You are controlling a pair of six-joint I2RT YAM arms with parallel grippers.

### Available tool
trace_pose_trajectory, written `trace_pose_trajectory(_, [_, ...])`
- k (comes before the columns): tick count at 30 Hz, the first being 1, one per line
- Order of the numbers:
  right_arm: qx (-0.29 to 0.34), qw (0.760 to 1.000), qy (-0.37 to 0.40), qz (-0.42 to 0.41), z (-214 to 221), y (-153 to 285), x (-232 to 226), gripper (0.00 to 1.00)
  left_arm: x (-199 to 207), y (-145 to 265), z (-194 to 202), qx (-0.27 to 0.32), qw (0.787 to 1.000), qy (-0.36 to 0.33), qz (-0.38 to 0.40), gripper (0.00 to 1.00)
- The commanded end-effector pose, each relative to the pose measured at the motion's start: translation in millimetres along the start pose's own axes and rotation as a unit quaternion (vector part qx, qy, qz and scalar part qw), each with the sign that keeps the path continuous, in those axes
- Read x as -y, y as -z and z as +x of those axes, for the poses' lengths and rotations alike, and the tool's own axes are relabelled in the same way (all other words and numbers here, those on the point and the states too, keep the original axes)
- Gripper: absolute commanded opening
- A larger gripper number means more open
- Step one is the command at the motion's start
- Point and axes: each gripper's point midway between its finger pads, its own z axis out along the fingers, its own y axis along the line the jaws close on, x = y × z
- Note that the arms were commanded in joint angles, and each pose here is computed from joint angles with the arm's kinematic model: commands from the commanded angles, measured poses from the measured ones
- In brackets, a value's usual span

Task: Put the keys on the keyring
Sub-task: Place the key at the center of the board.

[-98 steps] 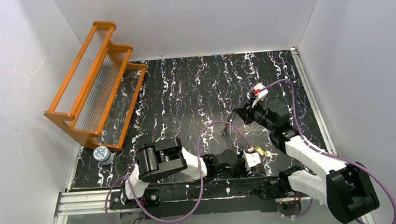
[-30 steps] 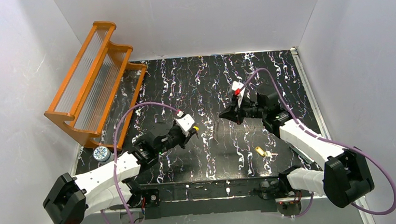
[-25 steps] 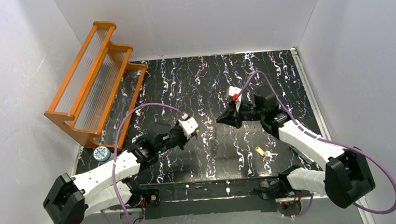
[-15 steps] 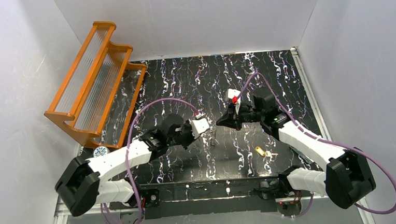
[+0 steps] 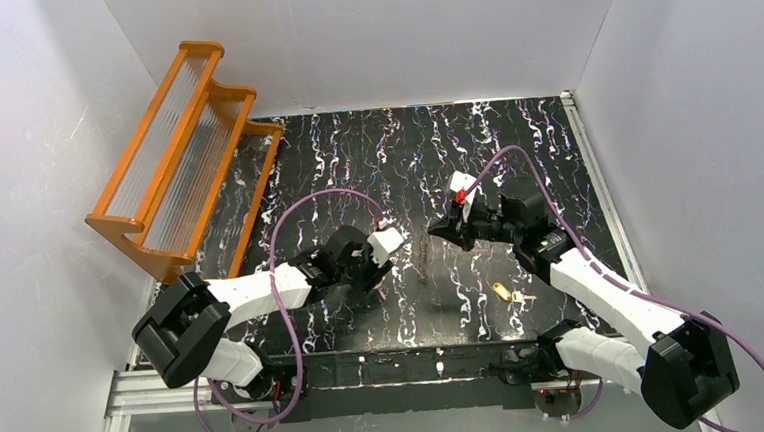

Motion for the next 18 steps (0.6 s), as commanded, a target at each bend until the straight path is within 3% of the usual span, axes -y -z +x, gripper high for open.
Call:
trace_pose_trajectory(1, [0.020,1.000,0.016,0.015,-11,0,5,0.01,-16,5,-10,0.017,0.998,0.044,-0.051,0.42])
trace_pose_trajectory(11, [0.018,1.000,0.012,0.002,-7,-2,2,0.01,-17,16,-29,0.066,0.988,0.121,-0.067,0.47])
trace_pose_trajectory(18, [0.017,1.000,0.010,-0.001,-6,-2,1,0.01,10,12,-13,0.080,0.997,0.019,0.017,0.45])
